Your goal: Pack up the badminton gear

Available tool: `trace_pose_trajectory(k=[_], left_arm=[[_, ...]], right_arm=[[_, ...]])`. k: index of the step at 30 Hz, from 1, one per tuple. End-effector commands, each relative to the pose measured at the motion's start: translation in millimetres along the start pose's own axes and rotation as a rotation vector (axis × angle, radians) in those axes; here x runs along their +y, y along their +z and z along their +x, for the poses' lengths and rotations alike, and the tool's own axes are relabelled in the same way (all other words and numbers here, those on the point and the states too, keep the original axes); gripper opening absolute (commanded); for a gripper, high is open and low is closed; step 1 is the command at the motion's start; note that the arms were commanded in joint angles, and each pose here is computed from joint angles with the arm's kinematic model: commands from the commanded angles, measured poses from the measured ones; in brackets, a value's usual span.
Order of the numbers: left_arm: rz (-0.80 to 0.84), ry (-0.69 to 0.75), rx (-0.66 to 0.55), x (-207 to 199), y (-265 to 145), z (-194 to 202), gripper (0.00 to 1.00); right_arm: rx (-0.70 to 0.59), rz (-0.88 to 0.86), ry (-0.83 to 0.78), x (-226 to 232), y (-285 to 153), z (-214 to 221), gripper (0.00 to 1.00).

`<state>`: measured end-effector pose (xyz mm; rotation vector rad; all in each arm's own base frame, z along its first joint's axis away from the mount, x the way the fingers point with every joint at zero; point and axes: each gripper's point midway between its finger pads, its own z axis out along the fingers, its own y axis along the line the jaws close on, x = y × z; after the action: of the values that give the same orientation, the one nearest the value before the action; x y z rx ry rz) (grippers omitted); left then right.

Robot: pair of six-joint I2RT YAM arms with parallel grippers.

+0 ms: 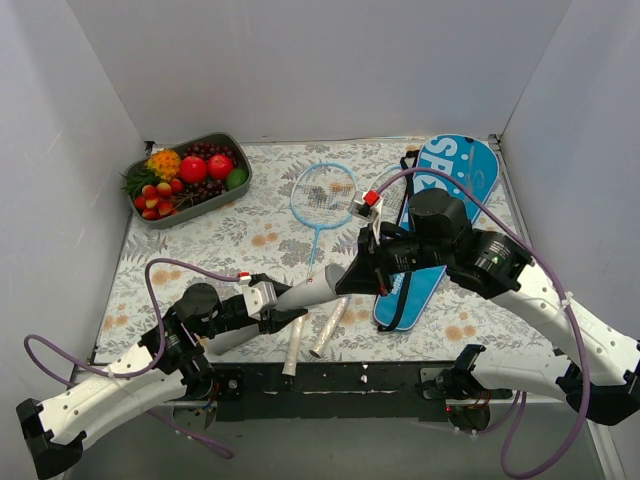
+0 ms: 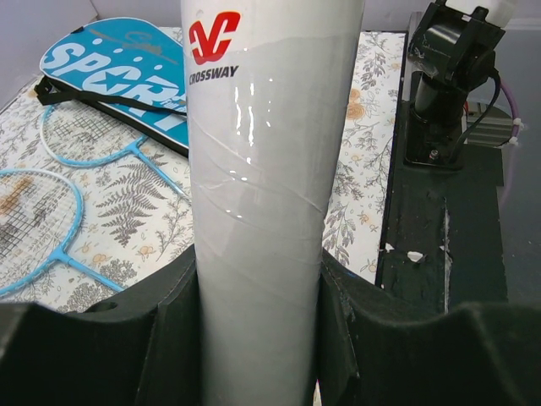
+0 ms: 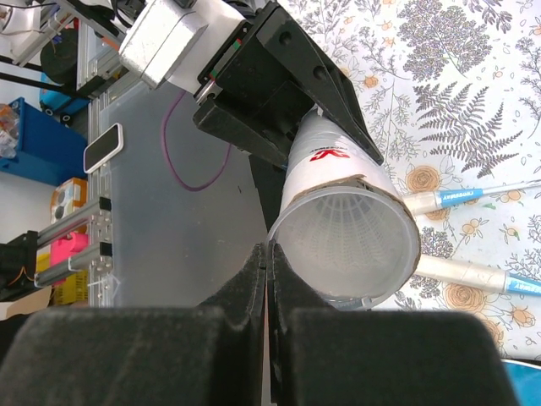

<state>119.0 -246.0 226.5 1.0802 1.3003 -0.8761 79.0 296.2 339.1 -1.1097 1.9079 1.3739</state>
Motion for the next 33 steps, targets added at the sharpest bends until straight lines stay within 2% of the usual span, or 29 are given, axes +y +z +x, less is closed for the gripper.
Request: trace_pose_trajectory(k=[1, 15, 33], left_arm=[[0.014, 0.016, -0.052, -2, 0, -14, 0.0], [0.008, 0.022, -0.06, -2, -2, -15, 0.0], [0.004, 0.028, -0.066, -1, -2, -16, 0.0]], right_arm=[[-0.022, -0.01, -0.026, -2, 4, -6, 0.01], [0.006, -0.017, -0.012, -9, 13, 3, 0.01], [0.02, -0.17, 0.027, 4, 24, 17, 0.01]])
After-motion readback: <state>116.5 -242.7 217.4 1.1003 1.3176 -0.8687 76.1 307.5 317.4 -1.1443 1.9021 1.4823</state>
